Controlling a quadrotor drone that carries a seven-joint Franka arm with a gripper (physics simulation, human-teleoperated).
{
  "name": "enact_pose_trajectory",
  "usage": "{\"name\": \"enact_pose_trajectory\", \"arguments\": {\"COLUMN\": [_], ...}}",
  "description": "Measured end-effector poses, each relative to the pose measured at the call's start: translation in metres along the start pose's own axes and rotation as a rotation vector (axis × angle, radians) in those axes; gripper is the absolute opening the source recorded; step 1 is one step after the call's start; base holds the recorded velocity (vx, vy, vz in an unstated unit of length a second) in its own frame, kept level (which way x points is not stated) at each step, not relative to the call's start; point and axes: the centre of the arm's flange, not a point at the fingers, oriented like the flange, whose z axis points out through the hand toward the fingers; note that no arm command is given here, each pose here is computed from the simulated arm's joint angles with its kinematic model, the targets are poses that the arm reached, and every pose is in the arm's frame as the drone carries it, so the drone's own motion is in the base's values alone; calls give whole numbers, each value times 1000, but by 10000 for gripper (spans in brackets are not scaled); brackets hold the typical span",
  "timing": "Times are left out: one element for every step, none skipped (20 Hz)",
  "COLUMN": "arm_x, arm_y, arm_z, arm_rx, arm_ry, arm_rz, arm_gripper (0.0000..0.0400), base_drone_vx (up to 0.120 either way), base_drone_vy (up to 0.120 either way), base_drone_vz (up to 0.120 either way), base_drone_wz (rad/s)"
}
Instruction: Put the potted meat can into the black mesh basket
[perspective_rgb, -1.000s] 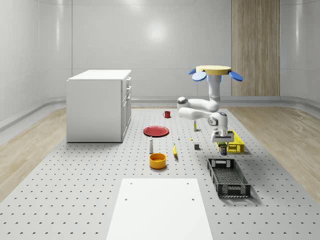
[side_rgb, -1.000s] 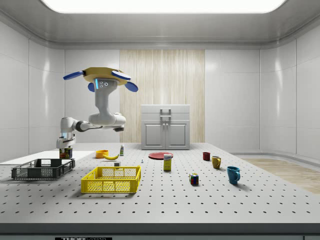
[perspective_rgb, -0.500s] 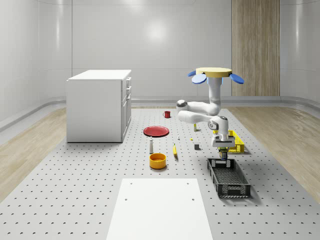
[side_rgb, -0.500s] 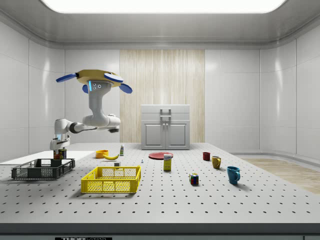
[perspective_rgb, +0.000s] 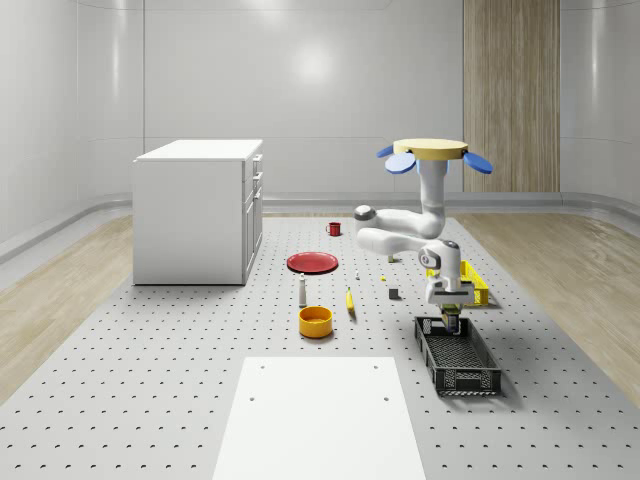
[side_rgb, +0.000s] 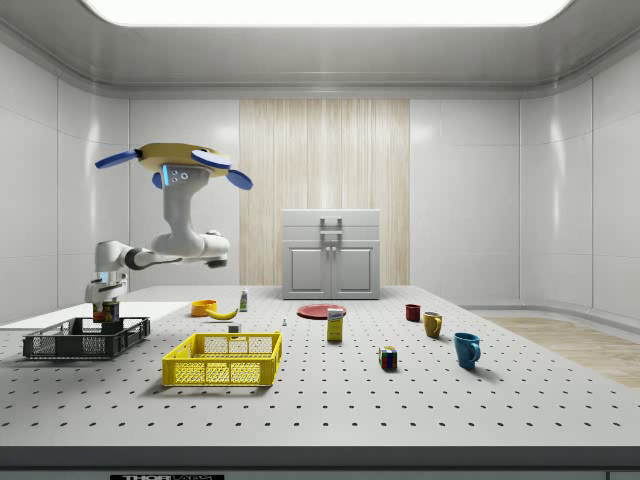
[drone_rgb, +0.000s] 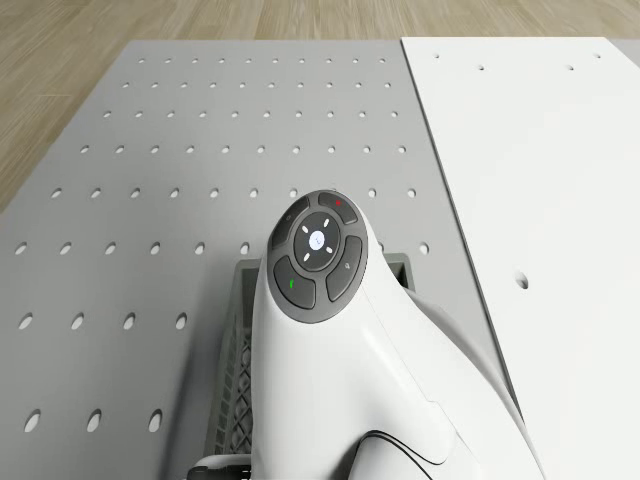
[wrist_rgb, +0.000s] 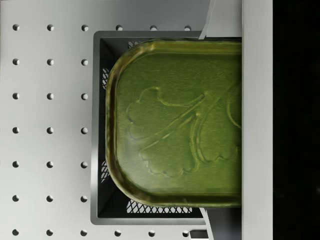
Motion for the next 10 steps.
{"name": "enact_pose_trajectory", "arguments": {"arm_x": [0,0,0,0,0,0,0,0,0,0], "arm_y": [0,0,0,0,0,0,0,0,0,0], "arm_z": [0,0,0,0,0,0,0,0,0,0], "arm_rx": [0,0,0,0,0,0,0,0,0,0], "arm_ry": [0,0,0,0,0,0,0,0,0,0], "arm_rz": [0,0,0,0,0,0,0,0,0,0], "arm_gripper": [286,286,286,286,286,286,286,286,286,286], "base_drone_vx": [120,120,120,120,120,120,120,120,120,120], "base_drone_vy": [0,0,0,0,0,0,0,0,0,0], "base_drone_vz": [-120,-120,-120,-120,-120,-120,-40,0,0,0], "base_drone_wz": [0,0,0,0,0,0,0,0,0,0]}}
